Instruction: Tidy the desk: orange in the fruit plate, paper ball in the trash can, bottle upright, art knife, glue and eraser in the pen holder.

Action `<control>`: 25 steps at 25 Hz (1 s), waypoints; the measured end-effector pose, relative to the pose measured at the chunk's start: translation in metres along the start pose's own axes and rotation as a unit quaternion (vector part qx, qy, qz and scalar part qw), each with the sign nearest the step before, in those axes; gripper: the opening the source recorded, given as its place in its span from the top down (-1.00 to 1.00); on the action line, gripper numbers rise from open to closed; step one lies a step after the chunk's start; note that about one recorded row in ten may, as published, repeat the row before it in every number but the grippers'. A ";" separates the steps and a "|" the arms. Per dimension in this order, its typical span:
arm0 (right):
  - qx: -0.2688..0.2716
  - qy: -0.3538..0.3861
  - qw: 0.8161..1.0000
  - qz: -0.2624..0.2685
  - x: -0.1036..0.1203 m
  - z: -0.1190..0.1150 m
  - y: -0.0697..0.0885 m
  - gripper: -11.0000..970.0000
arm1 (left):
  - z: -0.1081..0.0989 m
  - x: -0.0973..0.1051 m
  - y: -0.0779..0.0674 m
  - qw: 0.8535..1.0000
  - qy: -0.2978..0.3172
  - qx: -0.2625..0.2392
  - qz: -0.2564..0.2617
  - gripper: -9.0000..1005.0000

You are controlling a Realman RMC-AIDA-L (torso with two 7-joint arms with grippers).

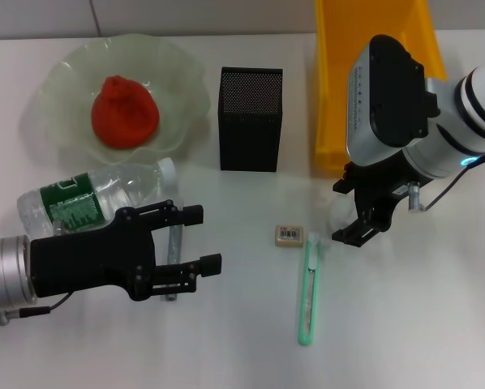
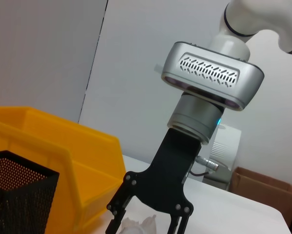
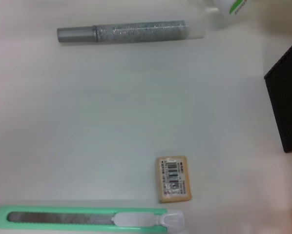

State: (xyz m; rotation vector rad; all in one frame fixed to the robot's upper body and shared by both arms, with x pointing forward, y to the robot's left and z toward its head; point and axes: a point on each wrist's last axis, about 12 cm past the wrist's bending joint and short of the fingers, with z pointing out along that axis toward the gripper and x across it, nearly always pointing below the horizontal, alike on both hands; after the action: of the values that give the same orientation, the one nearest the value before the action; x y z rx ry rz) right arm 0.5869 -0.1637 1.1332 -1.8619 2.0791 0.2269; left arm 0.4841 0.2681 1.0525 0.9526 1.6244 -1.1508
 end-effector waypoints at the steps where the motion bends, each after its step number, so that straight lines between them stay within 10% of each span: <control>1: 0.000 0.000 1.000 0.000 0.000 0.000 0.000 -0.55 | 0.000 0.000 0.000 1.000 0.000 0.000 0.000 -0.60; 8: 0.002 -0.001 1.000 0.002 0.003 0.003 0.000 -0.54 | 0.001 0.000 0.000 1.000 -0.001 0.001 0.000 -0.60; 14: 0.002 -0.007 1.000 0.008 0.005 -0.001 0.000 -0.09 | 0.001 0.000 0.000 1.000 -0.001 0.001 0.000 -0.60; 25: -0.038 -0.197 0.977 0.078 0.025 -0.065 -0.003 0.01 | 0.002 -0.001 0.001 1.000 -0.001 0.002 0.002 -0.59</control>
State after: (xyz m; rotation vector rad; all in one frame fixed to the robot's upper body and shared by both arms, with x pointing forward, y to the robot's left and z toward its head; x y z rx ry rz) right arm 0.5782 -0.2098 1.1853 -1.5388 1.9563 0.6657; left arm 0.4854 0.2665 1.0534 0.9562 1.6183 -1.1533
